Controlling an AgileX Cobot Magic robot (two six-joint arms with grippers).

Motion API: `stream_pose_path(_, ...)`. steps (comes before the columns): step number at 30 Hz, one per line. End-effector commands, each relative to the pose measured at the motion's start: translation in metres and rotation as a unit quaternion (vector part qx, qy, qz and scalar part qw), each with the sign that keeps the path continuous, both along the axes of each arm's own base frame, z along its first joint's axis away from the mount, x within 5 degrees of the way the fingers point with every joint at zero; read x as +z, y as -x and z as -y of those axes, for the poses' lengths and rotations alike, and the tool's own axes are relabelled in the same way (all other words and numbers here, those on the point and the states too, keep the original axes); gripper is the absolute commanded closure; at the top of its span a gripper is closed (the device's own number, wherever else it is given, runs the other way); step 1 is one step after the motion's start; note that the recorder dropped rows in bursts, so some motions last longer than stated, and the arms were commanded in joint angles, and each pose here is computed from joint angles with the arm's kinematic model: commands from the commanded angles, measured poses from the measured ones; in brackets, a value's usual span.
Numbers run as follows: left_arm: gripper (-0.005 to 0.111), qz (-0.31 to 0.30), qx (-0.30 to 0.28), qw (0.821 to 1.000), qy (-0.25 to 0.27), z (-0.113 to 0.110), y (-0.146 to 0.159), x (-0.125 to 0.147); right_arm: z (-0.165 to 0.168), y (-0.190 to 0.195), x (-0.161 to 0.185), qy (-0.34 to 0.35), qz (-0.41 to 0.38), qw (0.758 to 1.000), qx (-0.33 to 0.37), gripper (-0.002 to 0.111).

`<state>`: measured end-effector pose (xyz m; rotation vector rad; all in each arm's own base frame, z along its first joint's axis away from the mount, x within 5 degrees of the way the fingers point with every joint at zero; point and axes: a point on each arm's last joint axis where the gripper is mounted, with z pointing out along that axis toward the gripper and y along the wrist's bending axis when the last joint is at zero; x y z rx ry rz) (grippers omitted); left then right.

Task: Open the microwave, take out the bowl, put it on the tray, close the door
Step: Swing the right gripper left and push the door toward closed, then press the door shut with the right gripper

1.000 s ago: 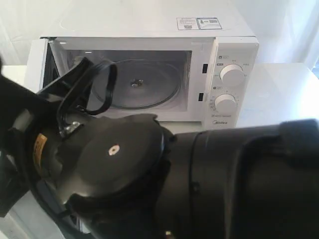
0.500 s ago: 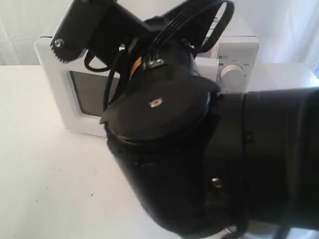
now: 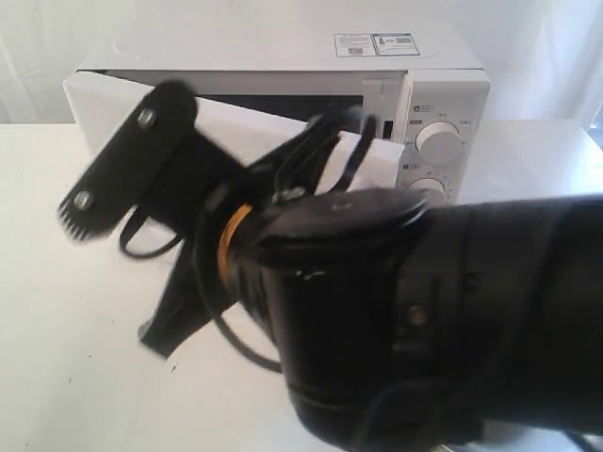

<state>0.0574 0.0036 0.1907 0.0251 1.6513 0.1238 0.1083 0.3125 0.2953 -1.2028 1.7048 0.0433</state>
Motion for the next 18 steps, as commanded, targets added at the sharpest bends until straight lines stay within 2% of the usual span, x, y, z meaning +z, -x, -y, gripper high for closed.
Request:
stream_pose_path(1,0.107,0.005,-0.002,1.0,0.004,0.0,0.0,0.001,-0.016,-0.015,-0.043,0.038,-0.034,0.998,0.032,0.108)
stream_pose_path(5,0.107,0.005,-0.002,1.0,0.004,0.0,0.0,0.001,-0.003,-0.057,-0.073,0.133,0.022,0.988,-0.071,0.108)
stream_pose_path(9,0.107,0.005,-0.002,1.0,0.004,0.0,0.0,0.001,0.02,-0.101,-0.076,0.161,0.1,0.966,-0.175,0.108)
stream_pose_path(13,0.107,0.005,-0.002,1.0,0.004,0.0,0.0,0.001,0.041,-0.132,-0.073,0.167,0.109,0.957,-0.21,0.108)
stream_pose_path(18,0.107,0.005,-0.002,1.0,0.004,0.0,0.0,0.001,0.053,-0.151,-0.072,0.15,0.113,0.957,-0.222,0.108)
